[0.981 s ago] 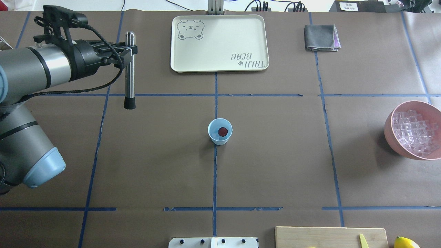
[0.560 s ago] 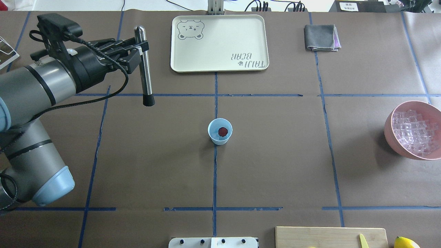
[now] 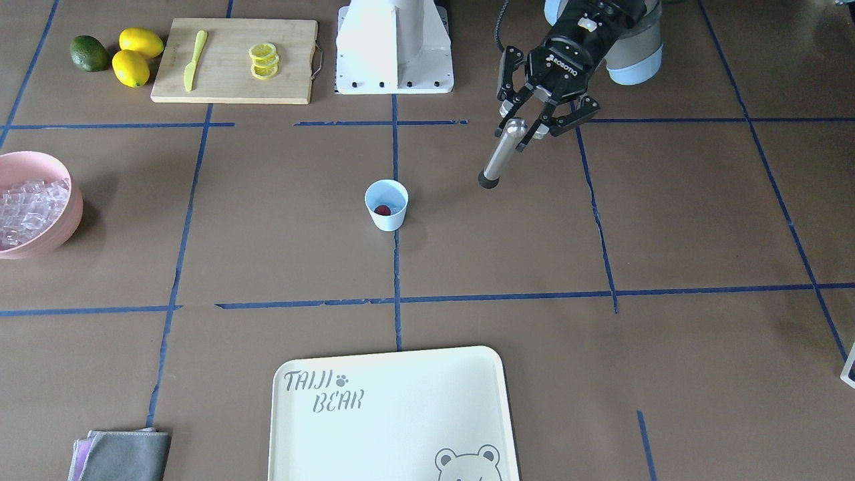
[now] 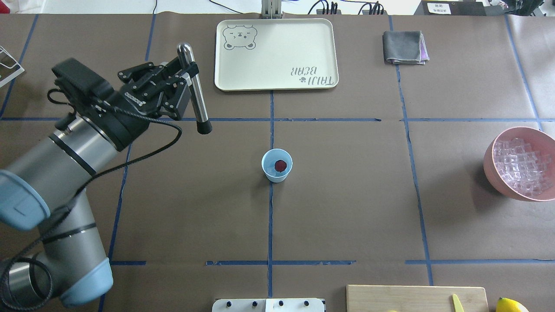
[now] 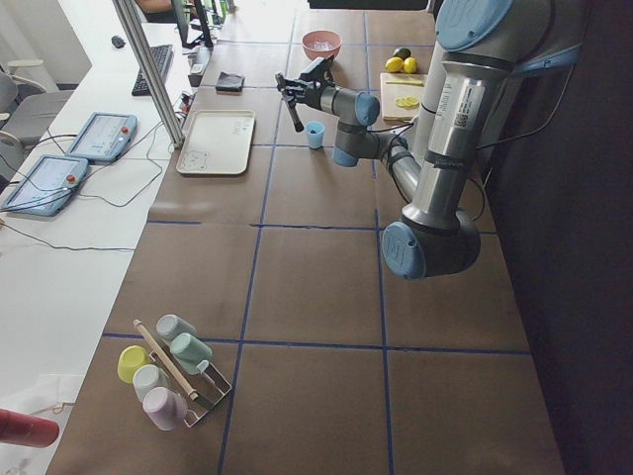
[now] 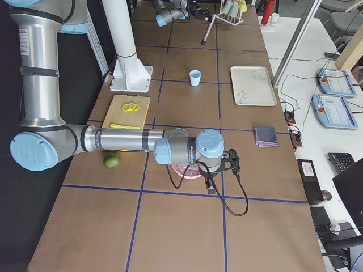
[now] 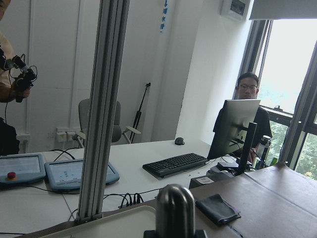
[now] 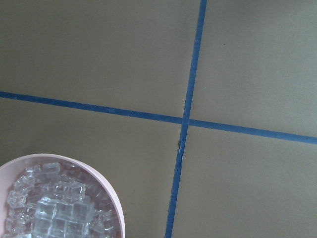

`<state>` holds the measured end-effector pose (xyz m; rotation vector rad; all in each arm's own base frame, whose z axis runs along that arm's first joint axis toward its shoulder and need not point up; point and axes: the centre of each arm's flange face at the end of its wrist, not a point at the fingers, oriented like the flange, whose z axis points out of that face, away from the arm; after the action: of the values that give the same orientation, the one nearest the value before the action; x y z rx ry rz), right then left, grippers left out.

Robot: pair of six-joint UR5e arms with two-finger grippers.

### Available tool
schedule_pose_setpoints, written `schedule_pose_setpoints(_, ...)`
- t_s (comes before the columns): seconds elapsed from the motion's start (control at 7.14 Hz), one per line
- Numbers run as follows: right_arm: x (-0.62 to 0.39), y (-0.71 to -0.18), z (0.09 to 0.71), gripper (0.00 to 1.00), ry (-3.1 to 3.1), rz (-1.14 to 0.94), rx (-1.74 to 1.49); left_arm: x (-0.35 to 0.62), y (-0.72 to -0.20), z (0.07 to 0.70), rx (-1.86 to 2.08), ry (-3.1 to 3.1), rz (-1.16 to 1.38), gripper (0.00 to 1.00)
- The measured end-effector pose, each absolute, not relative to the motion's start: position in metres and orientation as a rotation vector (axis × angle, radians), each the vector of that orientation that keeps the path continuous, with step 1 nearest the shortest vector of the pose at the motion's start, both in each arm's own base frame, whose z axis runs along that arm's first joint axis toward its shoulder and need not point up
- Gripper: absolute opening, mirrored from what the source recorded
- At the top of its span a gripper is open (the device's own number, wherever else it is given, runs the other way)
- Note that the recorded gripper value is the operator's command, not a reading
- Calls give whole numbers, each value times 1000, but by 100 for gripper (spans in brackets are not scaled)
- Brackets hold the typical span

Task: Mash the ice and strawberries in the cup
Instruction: 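Lift the metal rod with the left gripper and carry it over the cup, then press the metal rod down into the cup with the left gripper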

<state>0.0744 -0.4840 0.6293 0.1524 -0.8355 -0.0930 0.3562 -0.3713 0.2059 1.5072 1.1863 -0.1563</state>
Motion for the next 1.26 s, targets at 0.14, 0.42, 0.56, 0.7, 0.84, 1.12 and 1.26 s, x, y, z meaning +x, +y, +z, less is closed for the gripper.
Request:
schedule_pose_setpoints(0.14, 74, -484, 630, 100, -835, -93, 151, 381, -346, 196, 1534, 1185, -178, 0)
schedule_pose_setpoints(0.42, 75, -486, 632, 100, -826, -92, 149, 417, -327, 178, 1545, 1194, -197, 0)
schedule_pose_setpoints(0.56, 75, -486, 632, 100, -824, -92, 147, 431, -328, 168, 1547, 1212, -200, 0)
schedule_pose_setpoints(0.7, 74, -485, 632, 100, -826, -89, 140, 446, -330, 162, 1551, 1240, -198, 0)
schedule_pose_setpoints(0.84, 74, -485, 631, 100, -831, -84, 130, 462, -333, 164, 1556, 1264, -200, 0)
schedule_pose_setpoints(1.12, 74, -484, 630, 100, -834, -81, 123, 503, -343, 184, 1561, 1296, -201, 0)
schedule_pose_setpoints(1.26, 74, -484, 630, 100, -834, -81, 123, 516, -346, 193, 1563, 1308, -205, 0)
